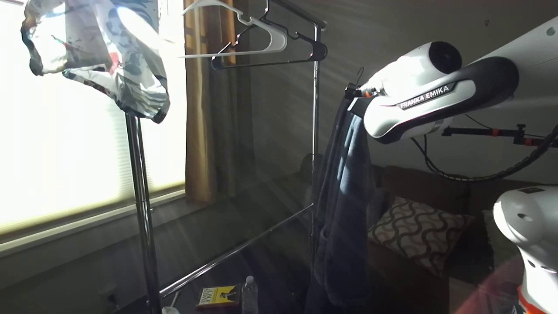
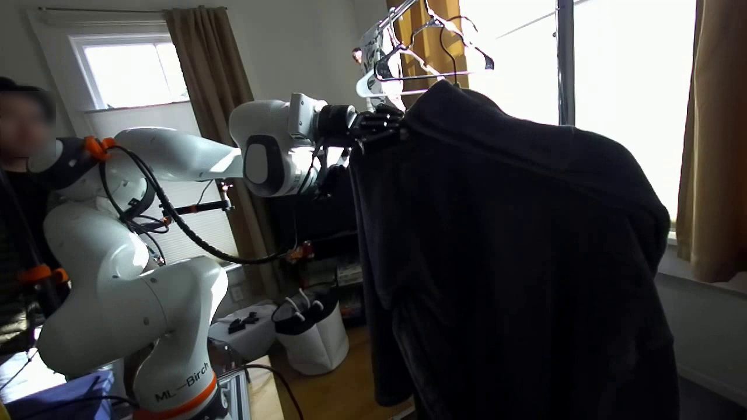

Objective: Move the hanger with the rob to the top rod

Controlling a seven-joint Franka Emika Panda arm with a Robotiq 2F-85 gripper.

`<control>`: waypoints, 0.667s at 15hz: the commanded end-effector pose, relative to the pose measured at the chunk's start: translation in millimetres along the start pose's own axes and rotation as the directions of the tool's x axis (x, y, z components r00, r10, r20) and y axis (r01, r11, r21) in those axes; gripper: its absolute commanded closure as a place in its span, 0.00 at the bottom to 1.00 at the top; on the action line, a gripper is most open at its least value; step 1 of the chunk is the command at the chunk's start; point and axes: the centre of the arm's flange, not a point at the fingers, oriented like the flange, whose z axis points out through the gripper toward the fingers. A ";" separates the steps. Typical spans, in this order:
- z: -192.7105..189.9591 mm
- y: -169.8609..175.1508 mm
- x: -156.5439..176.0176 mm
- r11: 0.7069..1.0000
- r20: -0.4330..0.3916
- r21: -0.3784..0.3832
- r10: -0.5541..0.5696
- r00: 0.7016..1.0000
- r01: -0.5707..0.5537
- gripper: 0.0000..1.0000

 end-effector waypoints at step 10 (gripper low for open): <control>-86.1 -36.4 113.5 0.952 -0.044 0.220 -0.208 0.977 0.213 0.98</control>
